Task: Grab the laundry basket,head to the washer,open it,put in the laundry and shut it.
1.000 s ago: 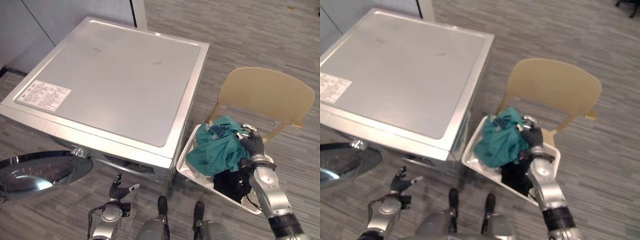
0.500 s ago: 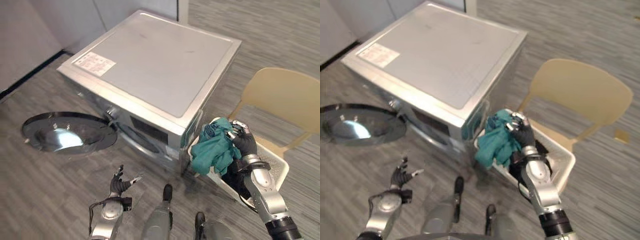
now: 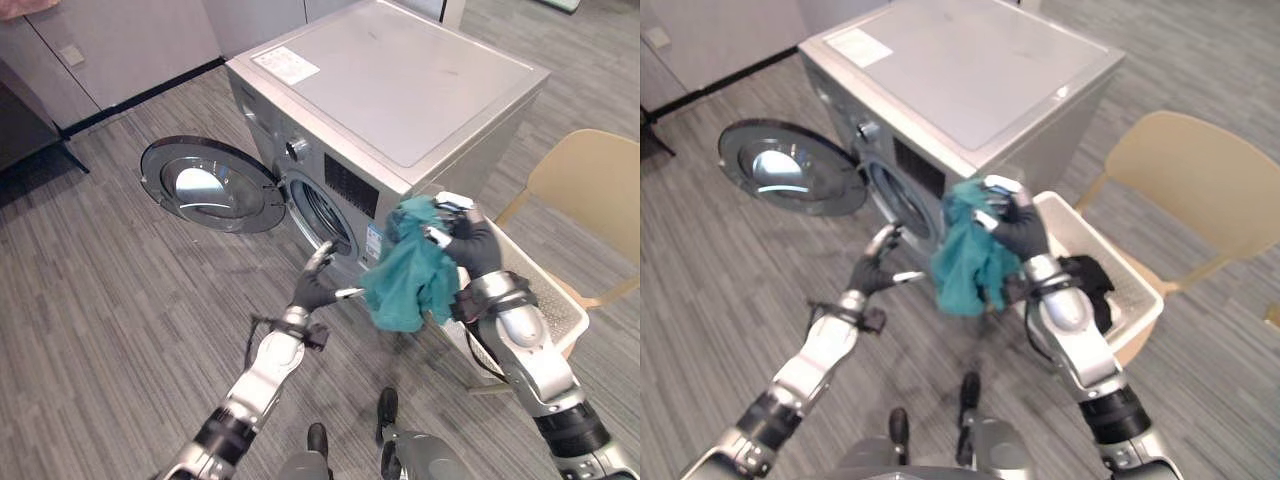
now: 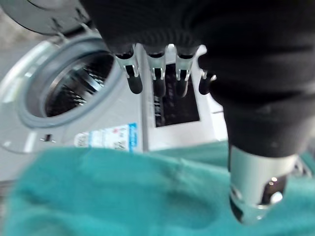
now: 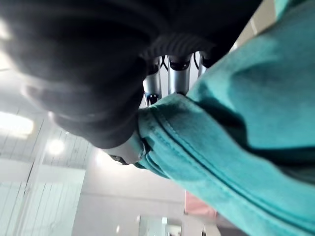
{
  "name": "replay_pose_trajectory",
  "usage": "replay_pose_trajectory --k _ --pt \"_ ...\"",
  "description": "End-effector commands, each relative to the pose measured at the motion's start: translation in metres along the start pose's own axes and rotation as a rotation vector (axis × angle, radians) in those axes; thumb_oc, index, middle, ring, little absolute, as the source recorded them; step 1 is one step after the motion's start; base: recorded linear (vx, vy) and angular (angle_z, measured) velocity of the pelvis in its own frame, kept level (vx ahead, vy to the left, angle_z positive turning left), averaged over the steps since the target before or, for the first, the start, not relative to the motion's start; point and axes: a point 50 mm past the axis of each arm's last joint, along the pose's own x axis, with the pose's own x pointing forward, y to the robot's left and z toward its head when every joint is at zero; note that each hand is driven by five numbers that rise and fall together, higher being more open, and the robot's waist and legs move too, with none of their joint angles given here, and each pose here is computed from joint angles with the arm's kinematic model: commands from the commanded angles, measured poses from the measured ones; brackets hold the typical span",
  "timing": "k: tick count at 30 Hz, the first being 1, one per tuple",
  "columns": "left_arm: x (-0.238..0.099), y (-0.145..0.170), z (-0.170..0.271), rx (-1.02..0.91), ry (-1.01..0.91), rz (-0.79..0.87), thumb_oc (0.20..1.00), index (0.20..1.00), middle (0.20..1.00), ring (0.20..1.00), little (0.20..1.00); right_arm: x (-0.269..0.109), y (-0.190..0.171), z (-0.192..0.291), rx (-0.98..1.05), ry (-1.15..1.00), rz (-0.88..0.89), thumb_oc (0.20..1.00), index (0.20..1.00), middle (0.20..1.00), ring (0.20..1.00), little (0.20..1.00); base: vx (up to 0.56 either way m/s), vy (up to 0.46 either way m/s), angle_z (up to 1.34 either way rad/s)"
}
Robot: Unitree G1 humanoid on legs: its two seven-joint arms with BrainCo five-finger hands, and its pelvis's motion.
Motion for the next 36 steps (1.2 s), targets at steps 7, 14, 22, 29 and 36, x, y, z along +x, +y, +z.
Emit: replay_pose_trajectory --k 7,14,22,29,36 --pt "0.031 -0.023 0.013 0.133 -0.077 -0.041 1.000 1.000 1.000 1.000 1.000 0.034 0.062 0.023 0.331 -0.159 0.188 0.200 0.200 0.200 0.200 0.200 0.02 0.085 -0.03" --pt "0.035 -0.023 0.011 0.140 -0.065 -0.029 0.200 0.200 0.200 0.200 0.200 0.037 0.078 0.024 0.417 -0.140 0.254 0.953 0.953 0.953 0.953 0.953 0.02 0.038 -0.10" --pt "0.007 0.014 -0.002 0.103 -0.012 0.115 0.200 0.200 0.200 0.200 0.200 0.012 0.037 -0.004 0.081 -0.003 0.141 1.000 1.000 1.000 1.000 1.000 0.02 0.011 -0.01" --pt "-0.071 0.053 -0.061 0.086 0.278 0.233 0.200 0.200 0.200 0.200 0.200 -0.064 -0.039 -0.034 -0.448 0.286 -0.061 1.000 1.000 1.000 1.000 1.000 0.02 0.001 0.00" --pt "-0.167 0.060 -0.127 0.018 0.716 0.337 0.200 0.200 0.200 0.200 0.200 -0.159 -0.072 -0.089 -0.503 0.773 -0.176 1.000 1.000 1.000 1.000 1.000 -0.01 -0.032 0.01"
